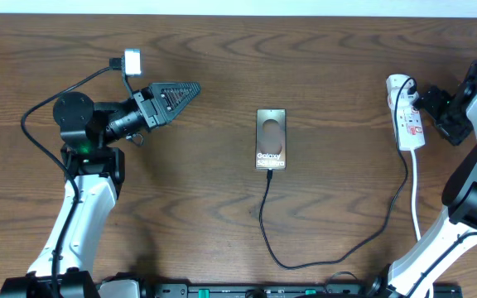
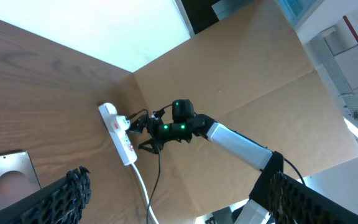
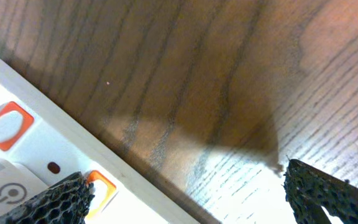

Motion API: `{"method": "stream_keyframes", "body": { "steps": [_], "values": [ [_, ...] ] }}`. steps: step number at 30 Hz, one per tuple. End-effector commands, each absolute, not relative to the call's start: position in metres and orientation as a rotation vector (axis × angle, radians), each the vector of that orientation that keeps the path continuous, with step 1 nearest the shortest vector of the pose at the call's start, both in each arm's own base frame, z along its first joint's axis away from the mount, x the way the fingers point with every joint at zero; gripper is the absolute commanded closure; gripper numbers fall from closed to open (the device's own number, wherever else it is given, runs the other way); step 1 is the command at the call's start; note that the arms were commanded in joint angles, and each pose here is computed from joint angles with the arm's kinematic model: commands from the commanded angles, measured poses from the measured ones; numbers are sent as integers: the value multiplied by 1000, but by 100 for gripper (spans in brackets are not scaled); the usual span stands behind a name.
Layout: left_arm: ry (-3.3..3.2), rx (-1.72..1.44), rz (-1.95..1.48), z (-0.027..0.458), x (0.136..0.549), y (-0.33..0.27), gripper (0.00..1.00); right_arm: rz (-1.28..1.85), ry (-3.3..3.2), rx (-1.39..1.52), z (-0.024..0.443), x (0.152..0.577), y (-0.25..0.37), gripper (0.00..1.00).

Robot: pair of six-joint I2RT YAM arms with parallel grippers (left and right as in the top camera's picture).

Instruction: Plug charger to phone and switch on socket

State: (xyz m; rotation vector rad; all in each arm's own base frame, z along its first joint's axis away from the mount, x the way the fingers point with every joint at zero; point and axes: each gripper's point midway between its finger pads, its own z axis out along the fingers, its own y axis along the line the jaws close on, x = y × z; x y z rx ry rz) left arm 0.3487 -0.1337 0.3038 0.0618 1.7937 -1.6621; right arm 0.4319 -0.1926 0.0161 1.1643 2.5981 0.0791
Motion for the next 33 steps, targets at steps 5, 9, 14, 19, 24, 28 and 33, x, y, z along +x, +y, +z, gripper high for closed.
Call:
{"method": "stream_keyframes", "body": {
  "steps": [5,9,14,19,24,28,33],
  "values": [
    [1777,77,-1645,309,350,-132,7,154,2699,1155,1,419,-168,1],
    [1776,77,-1645,310,350,-132,7,156,2707,1159,0,417,-167,1],
    [1777,77,-1645,309,350,-132,7,156,2712,1161,0,416,-167,1],
    [1776,77,-1645,310,350,-132,7,156,2712,1161,0,416,-167,1],
    [1777,77,-1645,309,350,-132,7,151,2719,1168,0,413,-167,1],
    [1777,77,-1645,309,350,-132,7,59,2693,1237,-1,407,-181,1],
    [1777,77,-1645,309,350,-132,7,-37,2644,1294,0,405,-196,1]
  ]
}}
